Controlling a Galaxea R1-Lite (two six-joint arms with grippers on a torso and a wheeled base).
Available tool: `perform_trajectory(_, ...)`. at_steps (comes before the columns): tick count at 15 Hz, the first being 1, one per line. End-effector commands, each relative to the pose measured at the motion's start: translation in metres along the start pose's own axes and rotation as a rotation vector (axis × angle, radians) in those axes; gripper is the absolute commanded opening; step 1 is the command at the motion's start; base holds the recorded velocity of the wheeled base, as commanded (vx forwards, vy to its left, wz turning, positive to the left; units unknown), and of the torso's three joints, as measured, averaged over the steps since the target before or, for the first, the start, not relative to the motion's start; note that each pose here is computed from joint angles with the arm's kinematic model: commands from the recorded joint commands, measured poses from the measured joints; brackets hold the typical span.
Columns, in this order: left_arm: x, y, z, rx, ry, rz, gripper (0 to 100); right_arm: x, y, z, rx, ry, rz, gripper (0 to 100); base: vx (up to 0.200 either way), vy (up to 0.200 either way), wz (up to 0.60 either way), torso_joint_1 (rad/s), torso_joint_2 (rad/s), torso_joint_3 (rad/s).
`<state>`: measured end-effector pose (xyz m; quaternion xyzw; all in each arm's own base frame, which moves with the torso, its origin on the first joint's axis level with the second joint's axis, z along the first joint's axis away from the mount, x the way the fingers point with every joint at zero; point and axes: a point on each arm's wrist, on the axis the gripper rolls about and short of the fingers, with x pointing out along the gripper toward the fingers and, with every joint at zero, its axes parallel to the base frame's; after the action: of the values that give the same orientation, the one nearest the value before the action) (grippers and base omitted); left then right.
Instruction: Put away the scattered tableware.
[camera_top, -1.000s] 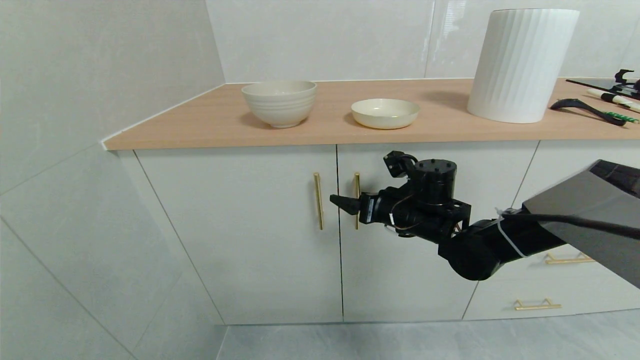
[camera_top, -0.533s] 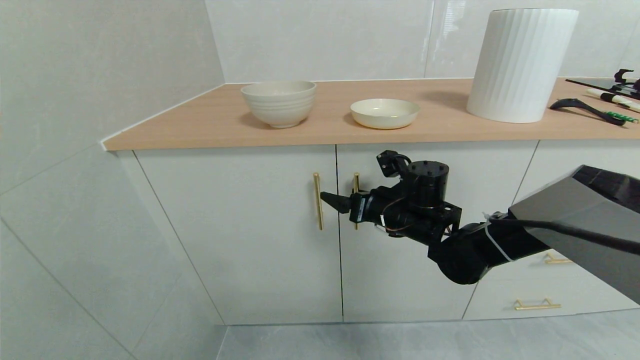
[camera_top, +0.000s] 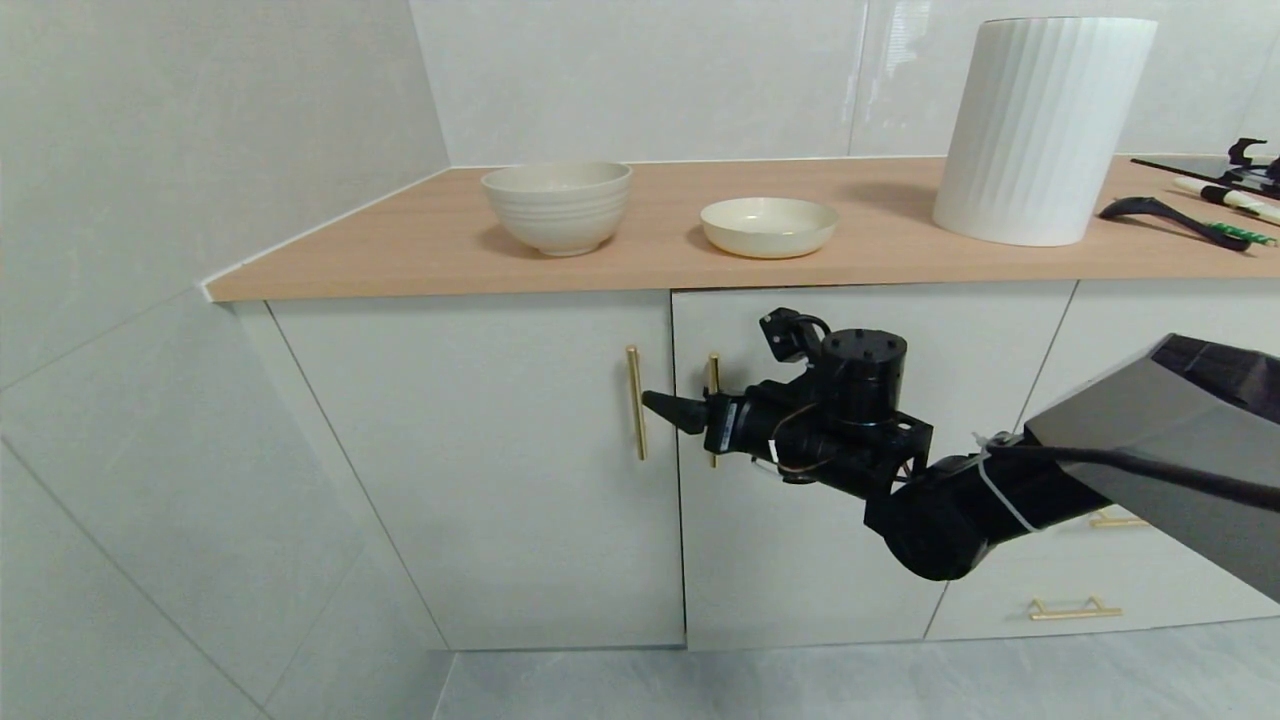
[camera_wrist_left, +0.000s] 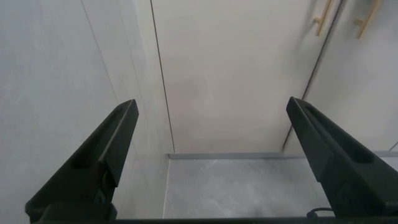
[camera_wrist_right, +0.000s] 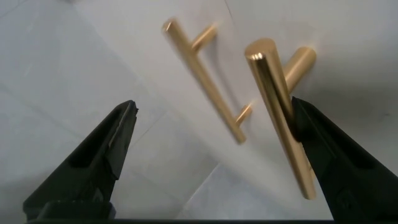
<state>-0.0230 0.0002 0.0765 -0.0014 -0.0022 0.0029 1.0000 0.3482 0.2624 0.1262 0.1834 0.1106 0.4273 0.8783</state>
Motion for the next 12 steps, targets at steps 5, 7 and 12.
perform_trajectory(5, 0.0, 0.0, 0.0, 0.004, 0.0, 0.0, 100, -0.032, 0.014, 0.001, 0.005, 0.063, 0.105, 100, 0.0, 0.0, 0.0, 0.0, 0.0, 0.0)
perform_trajectory(7, 0.0, 0.0, 0.0, 0.001, 0.0, 0.0, 100, -0.041, 0.019, 0.002, 0.009, 0.078, 0.12, 100, 0.0, 0.0, 0.0, 0.0, 0.0, 0.0)
perform_trajectory(12, -0.002, 0.001, 0.012, -0.002, -0.077, 0.06, 100, -0.079, 0.034, -0.012, 0.006, 0.097, 0.196, 100, 0.0, 0.0, 0.0, 0.0, 0.0, 0.0)
